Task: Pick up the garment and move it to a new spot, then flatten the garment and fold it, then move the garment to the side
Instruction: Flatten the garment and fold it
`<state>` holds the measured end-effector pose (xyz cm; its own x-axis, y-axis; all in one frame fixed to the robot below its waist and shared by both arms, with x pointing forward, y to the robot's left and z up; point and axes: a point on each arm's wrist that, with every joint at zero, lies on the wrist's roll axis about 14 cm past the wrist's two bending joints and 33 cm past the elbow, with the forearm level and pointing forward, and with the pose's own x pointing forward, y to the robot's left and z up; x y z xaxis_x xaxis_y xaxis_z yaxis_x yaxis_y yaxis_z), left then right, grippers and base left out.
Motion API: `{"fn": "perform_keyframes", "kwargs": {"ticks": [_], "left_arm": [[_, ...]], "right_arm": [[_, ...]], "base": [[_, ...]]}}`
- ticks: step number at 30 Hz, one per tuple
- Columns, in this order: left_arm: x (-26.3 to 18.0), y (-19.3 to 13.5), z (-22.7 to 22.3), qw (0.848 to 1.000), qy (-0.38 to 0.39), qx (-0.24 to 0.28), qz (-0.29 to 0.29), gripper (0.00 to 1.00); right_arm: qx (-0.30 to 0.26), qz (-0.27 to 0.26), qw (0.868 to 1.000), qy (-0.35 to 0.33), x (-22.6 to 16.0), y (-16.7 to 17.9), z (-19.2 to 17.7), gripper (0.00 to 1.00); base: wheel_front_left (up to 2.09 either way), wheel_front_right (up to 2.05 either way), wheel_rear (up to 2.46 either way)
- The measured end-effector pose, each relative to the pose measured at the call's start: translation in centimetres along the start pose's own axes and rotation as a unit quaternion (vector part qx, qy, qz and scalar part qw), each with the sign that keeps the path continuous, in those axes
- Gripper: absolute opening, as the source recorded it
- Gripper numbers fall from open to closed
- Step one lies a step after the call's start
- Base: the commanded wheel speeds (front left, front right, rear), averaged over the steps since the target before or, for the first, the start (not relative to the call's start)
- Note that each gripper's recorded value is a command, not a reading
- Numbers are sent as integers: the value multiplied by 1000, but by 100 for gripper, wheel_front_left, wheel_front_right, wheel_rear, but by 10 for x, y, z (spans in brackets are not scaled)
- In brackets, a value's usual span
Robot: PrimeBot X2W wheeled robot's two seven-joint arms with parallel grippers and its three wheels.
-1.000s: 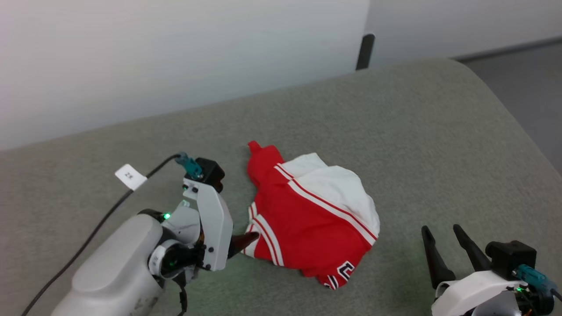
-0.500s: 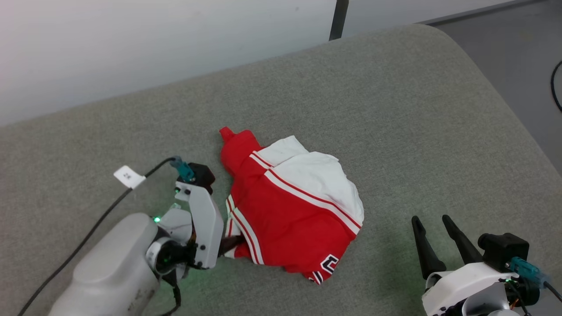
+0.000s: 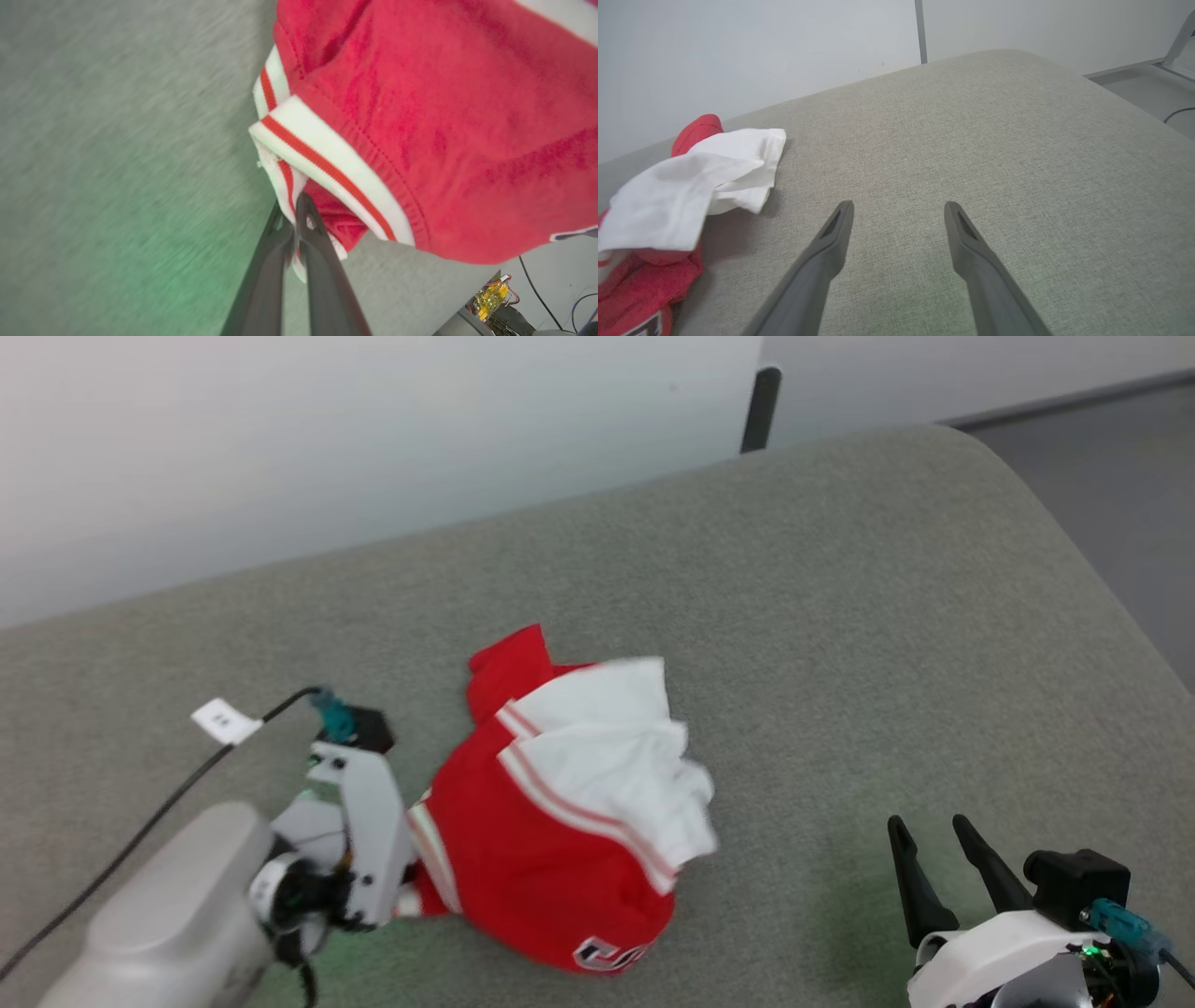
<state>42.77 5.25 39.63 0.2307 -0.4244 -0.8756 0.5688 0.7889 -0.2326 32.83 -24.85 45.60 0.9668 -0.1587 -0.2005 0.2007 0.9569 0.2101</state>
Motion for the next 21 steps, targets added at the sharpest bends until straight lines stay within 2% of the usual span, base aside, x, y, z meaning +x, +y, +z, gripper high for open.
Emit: {"fn": "perform_keyframes", "kwargs": {"ticks": [3, 8, 9, 10, 11, 12, 13, 21], "left_arm": [[-14, 18, -15, 999, 13, -9, 30, 0], [-29, 25, -29, 999, 3, -18, 40, 0], [-31, 24, -28, 999, -4, -18, 39, 27], [-32, 24, -29, 999, -6, -14, 41, 27], [-33, 24, -29, 999, -10, -11, 42, 39], [-34, 25, -27, 999, -16, -8, 44, 89], [-35, 25, -26, 999, -18, -8, 44, 100], [-44, 26, -25, 998, 5, 14, 58, 100]], "right_arm": [[-1, 10, 1000, 0, 0, 6, 1, 100], [-1, 27, 1000, -4, 3, 17, 4, 100], [0, 31, 1000, -4, 4, 19, 4, 100], [1, 33, 999, -4, 4, 21, 4, 100], [1, 35, 999, -4, 5, 22, 4, 100], [1, 37, 999, -3, 5, 23, 4, 100], [1, 37, 999, -2, 5, 24, 3, 100], [4, 32, 999, -5, 2, 20, 5, 100]], "base": [[0, 0, 0], [0, 0, 0], [0, 0, 0], [0, 0, 0], [0, 0, 0], [0, 0, 0], [0, 0, 0], [0, 0, 0]]}}
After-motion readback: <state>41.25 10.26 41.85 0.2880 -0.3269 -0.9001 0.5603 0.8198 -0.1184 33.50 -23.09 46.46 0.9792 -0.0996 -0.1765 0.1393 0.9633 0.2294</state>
